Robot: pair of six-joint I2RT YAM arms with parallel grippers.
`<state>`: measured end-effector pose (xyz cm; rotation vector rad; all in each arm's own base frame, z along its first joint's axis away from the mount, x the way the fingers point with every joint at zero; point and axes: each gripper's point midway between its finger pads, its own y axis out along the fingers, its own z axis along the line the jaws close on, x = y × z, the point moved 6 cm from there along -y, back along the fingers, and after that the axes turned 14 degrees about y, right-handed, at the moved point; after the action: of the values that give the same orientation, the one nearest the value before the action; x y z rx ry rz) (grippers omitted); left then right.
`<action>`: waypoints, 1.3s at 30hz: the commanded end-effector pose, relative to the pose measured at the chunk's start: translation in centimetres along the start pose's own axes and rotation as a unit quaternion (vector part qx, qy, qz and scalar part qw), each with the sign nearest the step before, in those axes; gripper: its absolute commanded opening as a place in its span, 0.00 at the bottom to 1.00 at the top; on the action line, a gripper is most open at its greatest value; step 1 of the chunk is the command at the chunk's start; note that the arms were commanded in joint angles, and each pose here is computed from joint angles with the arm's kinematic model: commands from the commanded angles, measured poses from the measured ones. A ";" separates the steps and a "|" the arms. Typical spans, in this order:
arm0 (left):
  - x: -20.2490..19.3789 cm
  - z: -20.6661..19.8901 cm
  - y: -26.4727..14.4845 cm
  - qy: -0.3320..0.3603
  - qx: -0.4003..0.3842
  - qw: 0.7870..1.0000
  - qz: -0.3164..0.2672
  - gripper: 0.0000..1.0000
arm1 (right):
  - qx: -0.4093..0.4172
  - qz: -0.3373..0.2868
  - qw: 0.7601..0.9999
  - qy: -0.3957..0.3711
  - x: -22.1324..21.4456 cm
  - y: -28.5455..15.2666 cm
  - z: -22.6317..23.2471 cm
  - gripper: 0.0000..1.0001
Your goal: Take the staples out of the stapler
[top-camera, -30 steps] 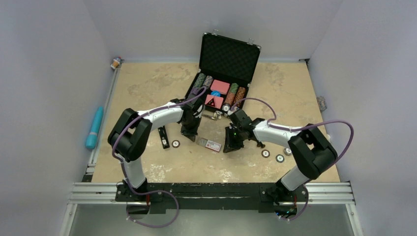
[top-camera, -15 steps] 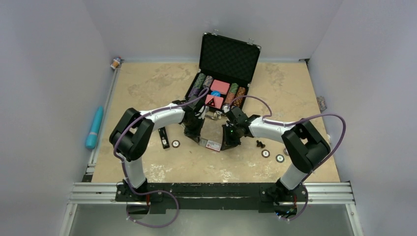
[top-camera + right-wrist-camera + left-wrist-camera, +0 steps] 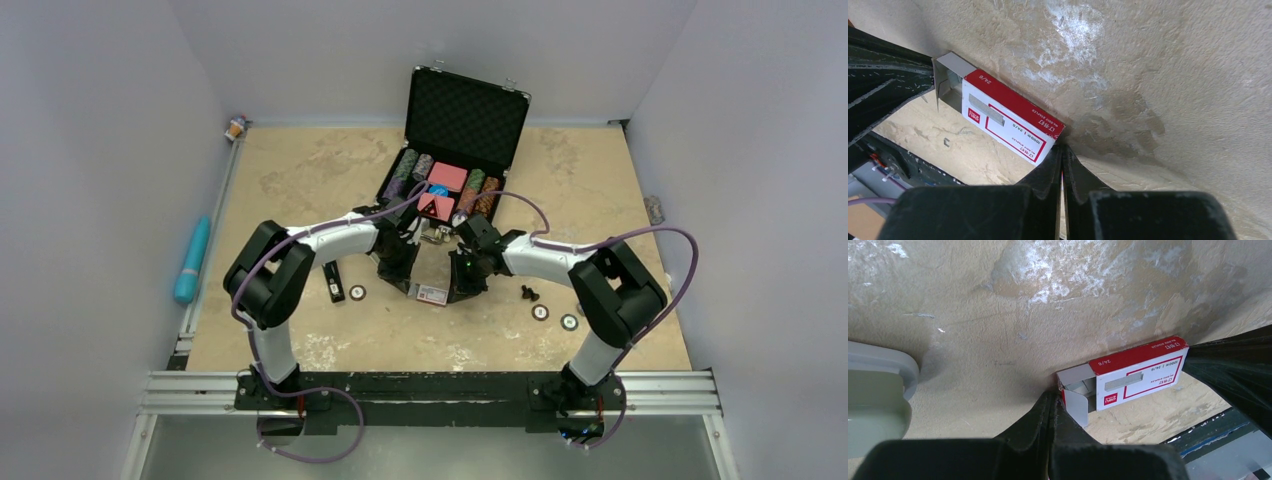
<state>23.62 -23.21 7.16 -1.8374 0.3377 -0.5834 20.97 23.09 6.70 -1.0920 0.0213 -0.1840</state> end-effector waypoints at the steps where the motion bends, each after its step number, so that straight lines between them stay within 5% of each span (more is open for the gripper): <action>1: -0.6 0.0 0.9 0.011 -0.004 1.000 0.006 0.00 | -0.017 -0.011 1.000 -0.015 0.5 0.1 -0.1 0.04; 39: -0.7 -1.0 1.3 0.025 -0.023 0.999 0.004 0.00 | -0.017 -0.011 0.999 -0.028 1.2 0.3 0.4 0.00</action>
<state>22.95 -24.24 7.06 -1.8877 0.3661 -0.6112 21.45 23.33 6.77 -1.1084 -0.0022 -0.1548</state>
